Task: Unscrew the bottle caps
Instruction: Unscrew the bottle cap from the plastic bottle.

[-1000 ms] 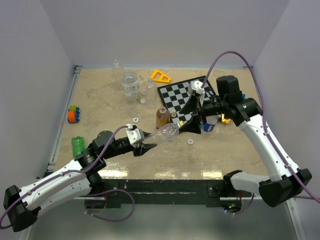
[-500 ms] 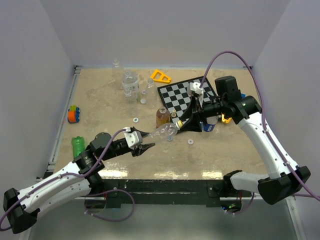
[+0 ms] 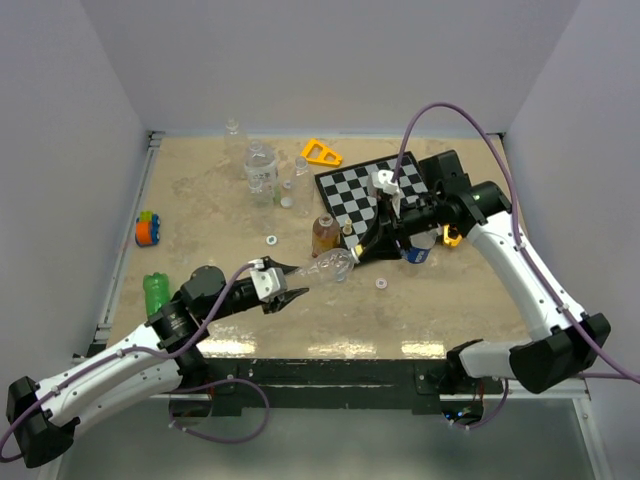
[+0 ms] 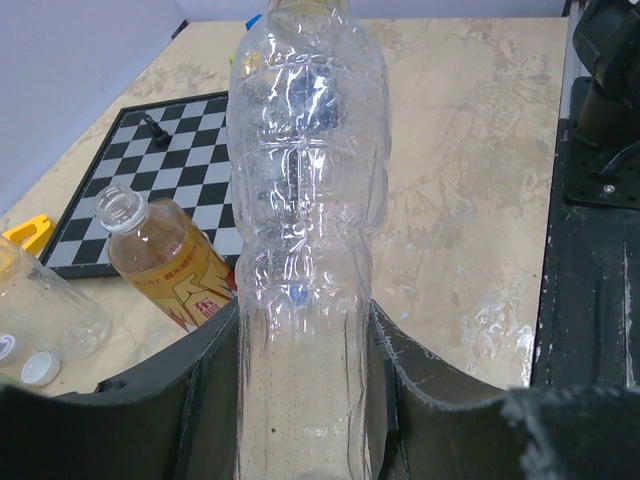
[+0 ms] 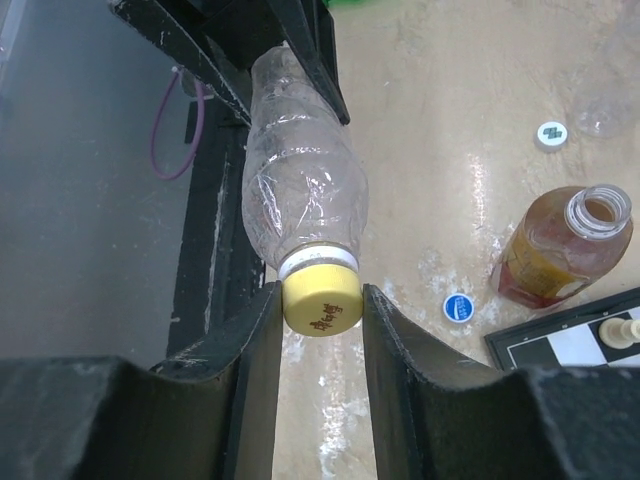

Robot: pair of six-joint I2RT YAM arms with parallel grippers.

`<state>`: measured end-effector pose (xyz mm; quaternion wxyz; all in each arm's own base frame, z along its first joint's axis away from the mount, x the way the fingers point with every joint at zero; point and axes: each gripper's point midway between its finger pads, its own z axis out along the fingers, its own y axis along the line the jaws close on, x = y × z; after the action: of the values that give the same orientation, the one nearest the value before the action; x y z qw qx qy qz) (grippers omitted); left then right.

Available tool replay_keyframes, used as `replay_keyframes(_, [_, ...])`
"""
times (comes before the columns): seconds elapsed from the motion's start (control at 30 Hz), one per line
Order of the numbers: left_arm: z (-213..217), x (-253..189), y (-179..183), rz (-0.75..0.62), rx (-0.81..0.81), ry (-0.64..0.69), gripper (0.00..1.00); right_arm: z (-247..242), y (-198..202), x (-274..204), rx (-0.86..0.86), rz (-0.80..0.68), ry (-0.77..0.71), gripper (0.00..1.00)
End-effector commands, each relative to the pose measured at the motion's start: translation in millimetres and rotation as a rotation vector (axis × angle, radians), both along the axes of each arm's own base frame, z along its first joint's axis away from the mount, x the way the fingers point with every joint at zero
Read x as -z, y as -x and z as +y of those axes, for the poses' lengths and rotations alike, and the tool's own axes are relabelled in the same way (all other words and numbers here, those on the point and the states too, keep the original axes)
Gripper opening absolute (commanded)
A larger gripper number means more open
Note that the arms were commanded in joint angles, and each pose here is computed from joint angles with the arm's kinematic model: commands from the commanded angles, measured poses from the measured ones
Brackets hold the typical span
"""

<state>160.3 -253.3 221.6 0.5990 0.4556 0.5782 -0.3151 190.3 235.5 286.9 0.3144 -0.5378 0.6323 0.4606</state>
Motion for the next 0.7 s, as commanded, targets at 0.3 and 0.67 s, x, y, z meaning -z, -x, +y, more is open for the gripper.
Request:
replay_keyframes(0.3, [1.2,-47.3,-15.8,-0.331,0.017,-0.076,0.0,-3.9,9.4,-8.4,-0.316,-0.789,0.058,0.0])
replay_keyframes(0.67, [-7.4,-37.7,-11.9,-0.362,0.101,-0.083,0.0,-1.8,9.1,-24.1,-0.284,-0.874,0.01,0.02])
